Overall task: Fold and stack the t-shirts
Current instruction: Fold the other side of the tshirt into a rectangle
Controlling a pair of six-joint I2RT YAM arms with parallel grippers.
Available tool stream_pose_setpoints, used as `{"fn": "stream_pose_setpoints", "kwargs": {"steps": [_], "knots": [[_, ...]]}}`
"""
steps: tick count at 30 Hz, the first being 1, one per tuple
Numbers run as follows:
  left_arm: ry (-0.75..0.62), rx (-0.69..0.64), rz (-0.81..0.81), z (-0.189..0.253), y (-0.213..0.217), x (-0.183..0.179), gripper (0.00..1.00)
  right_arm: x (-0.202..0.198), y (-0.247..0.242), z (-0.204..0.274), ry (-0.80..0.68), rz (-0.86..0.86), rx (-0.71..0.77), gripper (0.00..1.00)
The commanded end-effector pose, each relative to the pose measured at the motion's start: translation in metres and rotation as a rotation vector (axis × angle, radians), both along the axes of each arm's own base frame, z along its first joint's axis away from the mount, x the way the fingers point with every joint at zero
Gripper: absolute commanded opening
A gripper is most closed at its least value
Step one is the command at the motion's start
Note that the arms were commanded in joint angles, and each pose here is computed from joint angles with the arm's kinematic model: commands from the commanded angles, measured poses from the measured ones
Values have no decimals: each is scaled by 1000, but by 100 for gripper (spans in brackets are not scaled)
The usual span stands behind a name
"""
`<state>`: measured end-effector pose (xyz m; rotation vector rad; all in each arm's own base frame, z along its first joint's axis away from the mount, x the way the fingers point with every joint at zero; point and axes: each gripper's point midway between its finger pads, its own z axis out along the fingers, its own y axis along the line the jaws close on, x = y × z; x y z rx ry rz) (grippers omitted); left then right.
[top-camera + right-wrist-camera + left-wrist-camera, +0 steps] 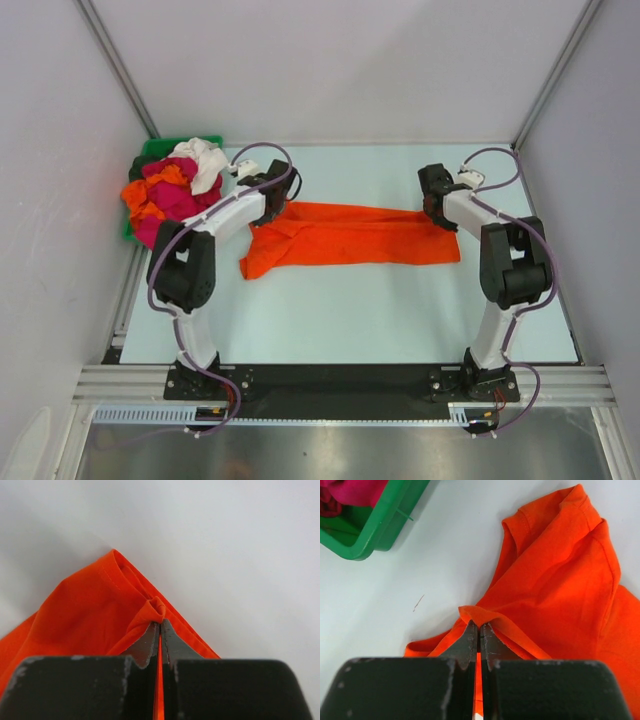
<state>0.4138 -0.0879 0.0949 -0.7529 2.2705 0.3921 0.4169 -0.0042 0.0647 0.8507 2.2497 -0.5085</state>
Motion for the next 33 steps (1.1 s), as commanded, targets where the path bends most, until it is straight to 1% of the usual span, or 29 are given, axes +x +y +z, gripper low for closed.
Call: {"fn": "stream_pose_setpoints", "kwargs": {"steps": [1,13,14,15,16,17,19,20,21,22,23,24,26,27,30,31,33], "knots": [[-31,11,9,10,4,15,0,15,-7,6,-27,-17,-26,0],[14,19,-6,-9,-3,32,0,28,-5,-11,14,-14,-36,0],[20,24,-5,-10,-2,33,2,29,-4,-13,16,-14,-34,0],[23,23,-7,-11,-2,34,10,32,-4,-12,10,-18,-33,0],[24,22,-11,-11,-3,37,15,32,-3,-13,18,-17,-32,0],[24,25,-11,-10,-2,38,23,32,-3,-13,19,-21,-30,0],[17,26,-13,-7,-2,38,28,33,-2,-10,4,-18,-33,7],[5,24,-12,-2,-2,39,36,35,-1,-2,-17,-16,-33,12],[-2,22,-13,1,-2,39,43,36,-3,3,-33,-21,-38,22],[-10,25,-11,4,-1,40,49,37,-2,9,-51,-18,-38,27],[-34,20,-7,15,0,40,58,39,0,22,-83,-13,-34,33],[-44,21,-5,19,0,40,63,41,-1,32,-105,-12,-38,43],[-68,16,-7,31,1,40,74,42,3,49,-140,-1,-43,54],[-90,9,-8,41,1,39,76,40,4,64,-169,2,-42,60],[-115,1,-17,54,-2,33,79,31,14,78,-181,28,-37,67],[-113,6,-19,53,-1,30,80,28,20,80,-186,42,-31,67],[-120,7,-32,57,-5,24,84,15,36,69,-158,88,-12,67]]}}
